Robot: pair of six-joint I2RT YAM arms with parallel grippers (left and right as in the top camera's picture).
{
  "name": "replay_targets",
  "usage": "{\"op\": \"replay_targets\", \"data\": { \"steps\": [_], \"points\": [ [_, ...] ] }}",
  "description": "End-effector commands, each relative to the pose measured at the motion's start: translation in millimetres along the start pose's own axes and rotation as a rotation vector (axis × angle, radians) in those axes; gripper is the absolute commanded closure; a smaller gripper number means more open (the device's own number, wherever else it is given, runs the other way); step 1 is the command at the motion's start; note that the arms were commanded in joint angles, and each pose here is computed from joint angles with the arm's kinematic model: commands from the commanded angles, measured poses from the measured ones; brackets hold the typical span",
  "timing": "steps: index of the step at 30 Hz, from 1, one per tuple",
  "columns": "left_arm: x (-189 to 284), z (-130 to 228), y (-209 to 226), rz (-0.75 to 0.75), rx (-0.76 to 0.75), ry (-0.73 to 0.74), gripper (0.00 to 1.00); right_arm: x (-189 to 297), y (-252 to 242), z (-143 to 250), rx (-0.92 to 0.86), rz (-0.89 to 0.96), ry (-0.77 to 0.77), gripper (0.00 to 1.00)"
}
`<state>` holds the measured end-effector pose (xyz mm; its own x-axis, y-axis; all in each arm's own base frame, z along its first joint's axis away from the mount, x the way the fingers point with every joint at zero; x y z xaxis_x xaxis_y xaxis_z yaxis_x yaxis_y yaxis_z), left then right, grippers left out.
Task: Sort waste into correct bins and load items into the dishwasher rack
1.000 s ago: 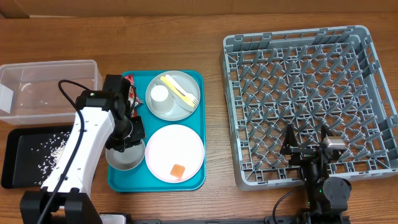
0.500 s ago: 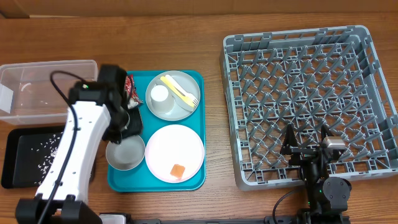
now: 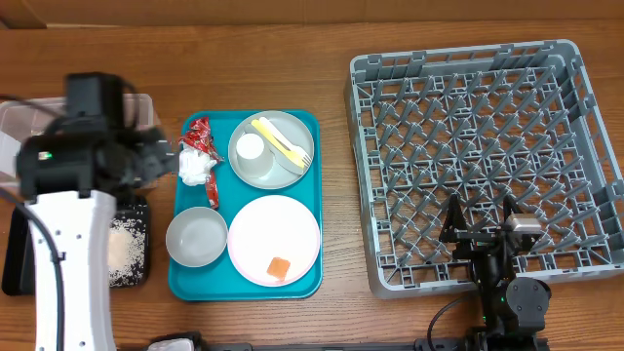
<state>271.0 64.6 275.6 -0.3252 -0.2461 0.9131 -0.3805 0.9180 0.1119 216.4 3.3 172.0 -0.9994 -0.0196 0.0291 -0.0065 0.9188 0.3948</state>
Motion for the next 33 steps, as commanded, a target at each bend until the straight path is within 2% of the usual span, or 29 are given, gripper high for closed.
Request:
{"op": "replay_targets", "data": {
  "steps": [1, 5, 7, 10, 13, 17, 22, 26, 33],
  "points": [
    [1, -2, 32, -0.098, 0.112, -0.003, 0.0, 0, -2, 0, -0.004, 0.004, -0.01, 0.0],
    [-3, -2, 49, -0.118, 0.173, 0.006, 0.0, 0, 9, -2, -0.007, -0.067, -0.01, 0.0],
    [-3, -2, 50, -0.114, 0.177, 0.004, 0.0, 5, 36, 2, -0.071, -0.252, 0.044, 0.0],
    [-4, -4, 50, -0.114, 0.178, 0.002, 0.0, 24, 78, 15, -0.237, -0.547, 0.213, 0.0],
    [-4, -8, 50, -0.117, 0.182, -0.018, 0.0, 42, 103, 3, -0.359, -0.727, 0.267, 0.0],
    [-4, -9, 50, -0.114, 0.183, -0.021, 0.0, 49, 112, -19, -0.517, -0.784, 0.245, 0.0],
    [-4, -11, 51, -0.113, 0.219, -0.035, 0.0, 63, 124, -46, -0.568, -0.883, 0.177, 0.0],
    [-5, -12, 54, -0.098, 0.298, -0.037, 0.0, 69, 130, -59, -0.558, -0.896, 0.161, 0.0],
    [-5, -11, 58, -0.105, 0.309, -0.035, 0.0, 71, 147, -101, -0.415, -0.86, 0.124, 0.0]
  ]
}}
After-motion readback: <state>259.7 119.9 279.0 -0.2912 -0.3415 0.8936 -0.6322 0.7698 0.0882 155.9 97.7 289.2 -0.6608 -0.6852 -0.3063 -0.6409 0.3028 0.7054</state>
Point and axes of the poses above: each gripper's point midway between its finger pads, its own x axis back along the fingers, its own y axis along the line the jaws close on, z = x × y, the point moved 3 cm from there along x, back along the fingers, and after that the axes turned 15 degrees about -x, right-handed, at the moved point
